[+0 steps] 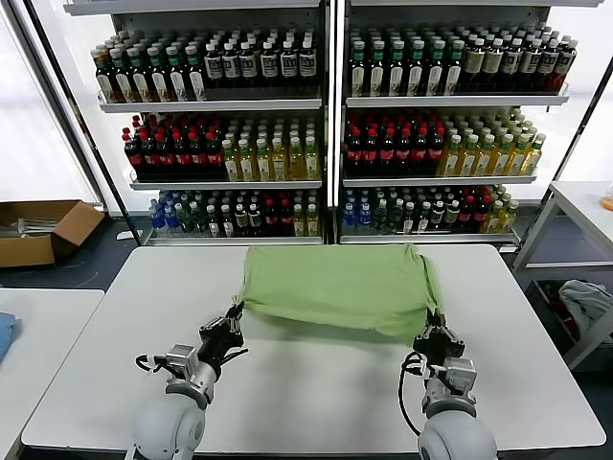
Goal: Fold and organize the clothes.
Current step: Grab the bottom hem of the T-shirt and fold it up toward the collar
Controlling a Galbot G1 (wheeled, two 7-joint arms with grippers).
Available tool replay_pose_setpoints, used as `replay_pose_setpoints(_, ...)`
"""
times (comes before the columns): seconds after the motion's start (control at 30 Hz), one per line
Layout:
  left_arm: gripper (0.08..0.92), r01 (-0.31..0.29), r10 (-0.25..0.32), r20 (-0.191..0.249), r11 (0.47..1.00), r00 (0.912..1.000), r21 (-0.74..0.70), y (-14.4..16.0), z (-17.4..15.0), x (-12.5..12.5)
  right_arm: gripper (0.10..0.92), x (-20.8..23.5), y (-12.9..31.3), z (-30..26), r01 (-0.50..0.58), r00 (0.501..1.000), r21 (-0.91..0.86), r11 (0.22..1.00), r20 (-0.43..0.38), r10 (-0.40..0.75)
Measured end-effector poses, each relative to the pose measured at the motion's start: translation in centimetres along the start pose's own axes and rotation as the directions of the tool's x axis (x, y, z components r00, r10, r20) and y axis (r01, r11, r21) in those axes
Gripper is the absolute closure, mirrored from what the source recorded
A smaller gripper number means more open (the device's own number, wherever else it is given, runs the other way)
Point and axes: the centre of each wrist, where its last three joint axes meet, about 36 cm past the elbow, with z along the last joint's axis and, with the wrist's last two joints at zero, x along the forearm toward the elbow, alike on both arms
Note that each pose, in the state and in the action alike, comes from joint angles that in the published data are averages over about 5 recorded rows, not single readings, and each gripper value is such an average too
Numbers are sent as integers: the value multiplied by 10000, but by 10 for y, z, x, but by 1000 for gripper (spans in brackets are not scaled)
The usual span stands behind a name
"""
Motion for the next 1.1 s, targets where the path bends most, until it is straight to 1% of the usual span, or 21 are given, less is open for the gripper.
replay_pose_setpoints(0.2,915,107,-106,91,9999,9999,-72,4,0,-20,914,-26,3,1,52,10000,169,9998,49,-53)
replay_pose_setpoints(0.47,915,180,-179,126,9998,9998,-44,13,-2,-55,914,-70,10,-6,218,9995,443,9988,209,-228)
replay_pose_setpoints(0.73,915,229,-229,-21,9997,9997,-49,20,-1,-87,914,-111,16,-15,331,9993,654,9973,124,-339)
replay_pose_setpoints(0.93,915,273,-271,-236,9996,9994,86,25,2,-103,911,-135,15,-15,300,9995,941,9951,-168,-285)
replay_pose_setpoints(1.03,889,316,-311,-367,9994,9988,150,27,4,-107,871,-145,15,-15,307,9989,1004,9945,-373,-271)
replay_pose_setpoints(1.1,843,364,-356,-444,9992,9984,184,28,5,-109,818,-150,15,-15,310,9984,971,9948,-508,-262)
